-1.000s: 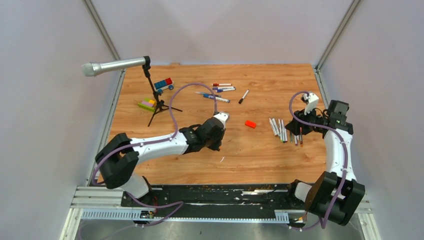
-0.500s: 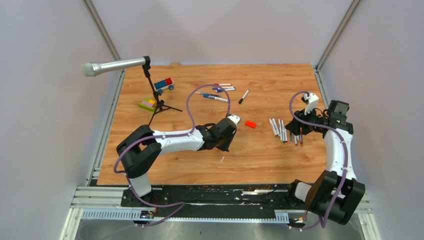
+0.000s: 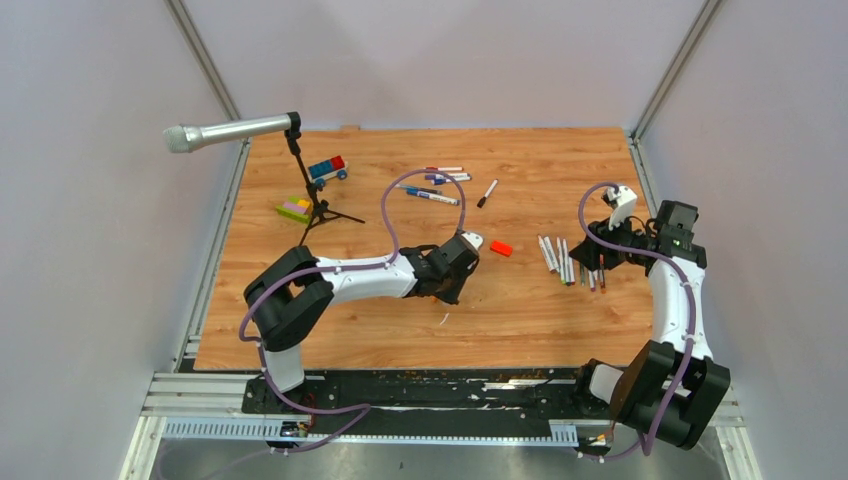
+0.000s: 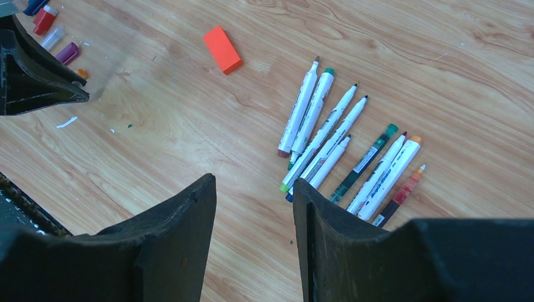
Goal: Open the pen caps
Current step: Place the pen cap at the center of the board, then pick up the pen from the center of the board.
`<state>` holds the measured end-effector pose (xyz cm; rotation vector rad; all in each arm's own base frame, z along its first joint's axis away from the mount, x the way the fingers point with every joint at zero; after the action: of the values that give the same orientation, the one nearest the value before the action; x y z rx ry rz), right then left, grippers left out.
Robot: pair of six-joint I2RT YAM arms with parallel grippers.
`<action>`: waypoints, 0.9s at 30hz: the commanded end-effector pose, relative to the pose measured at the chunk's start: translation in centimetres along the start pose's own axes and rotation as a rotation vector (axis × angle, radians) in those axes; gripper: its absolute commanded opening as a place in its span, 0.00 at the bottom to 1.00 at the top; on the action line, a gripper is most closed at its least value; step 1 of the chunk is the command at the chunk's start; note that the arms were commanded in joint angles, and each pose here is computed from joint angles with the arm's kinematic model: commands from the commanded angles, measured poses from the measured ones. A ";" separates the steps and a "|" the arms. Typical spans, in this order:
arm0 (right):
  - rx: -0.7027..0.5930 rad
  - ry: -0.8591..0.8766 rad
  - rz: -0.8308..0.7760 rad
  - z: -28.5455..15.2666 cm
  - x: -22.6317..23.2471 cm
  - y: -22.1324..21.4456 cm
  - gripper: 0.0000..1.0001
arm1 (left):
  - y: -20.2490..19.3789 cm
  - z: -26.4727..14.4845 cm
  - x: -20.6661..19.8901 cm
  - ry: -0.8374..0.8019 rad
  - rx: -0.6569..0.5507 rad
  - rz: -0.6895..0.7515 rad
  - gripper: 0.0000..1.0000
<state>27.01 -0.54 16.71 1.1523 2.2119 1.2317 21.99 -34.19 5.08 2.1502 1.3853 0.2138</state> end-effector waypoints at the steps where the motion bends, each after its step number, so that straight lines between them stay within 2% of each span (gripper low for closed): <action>1: -0.043 0.027 -0.042 -0.2 0.4 0.9 0.49 | 2.1 -1.6 -0.9 -0.017 -0.053 0.000 0.29; 9: -0.062 0.043 -0.057 -0.4 0.9 1.3 0.49 | 3.2 -4.0 -0.7 -0.019 -0.103 -0.005 0.33; 14: -0.129 0.106 -0.090 -0.3 1.9 2.5 0.49 | 5.0 -7.9 -0.3 -0.056 -0.238 -0.025 0.35; 17: -0.159 0.123 -0.158 0.1 2.3 4.0 0.50 | 5.8 -10.8 0.8 -0.066 -0.348 -0.031 0.44; 19: -0.188 0.139 -0.236 0.7 2.8 5.4 0.58 | 6.0 -12.6 1.8 -0.058 -0.426 -0.039 0.56; 21: -0.242 0.155 -0.252 1.4 3.0 6.8 0.89 | 5.9 -14.0 3.1 -0.042 -0.500 -0.045 0.75; 22: -0.272 0.175 -0.178 1.9 2.8 7.4 0.99 | 5.8 -14.4 3.7 -0.037 -0.531 -0.050 0.85; 23: -0.304 0.222 -0.127 2.5 2.8 8.2 1.00 | 5.0 -14.4 4.6 -0.019 -0.549 -0.065 0.98; 25: -0.263 0.288 -0.036 4.4 2.4 9.4 1.00 | 4.3 -14.9 5.8 -0.015 -0.594 -0.111 1.00; 27: -0.139 0.291 -0.037 7.0 2.3 10.0 1.00 | 3.6 -15.3 6.4 -0.038 -0.606 -0.146 1.00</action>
<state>30.57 5.60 19.99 0.9037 2.2340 1.5721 20.75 -25.44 18.13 1.6642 1.2194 0.4293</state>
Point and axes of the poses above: each gripper's point midway between its finger pads, its own z axis out along the fingers, its own x axis along the line the jaws close on, y = z × x, the point moved 2 cm from there along -z, back along the fingers, and after that the axes turned 7 degrees about -z, right-handed, at the moved point
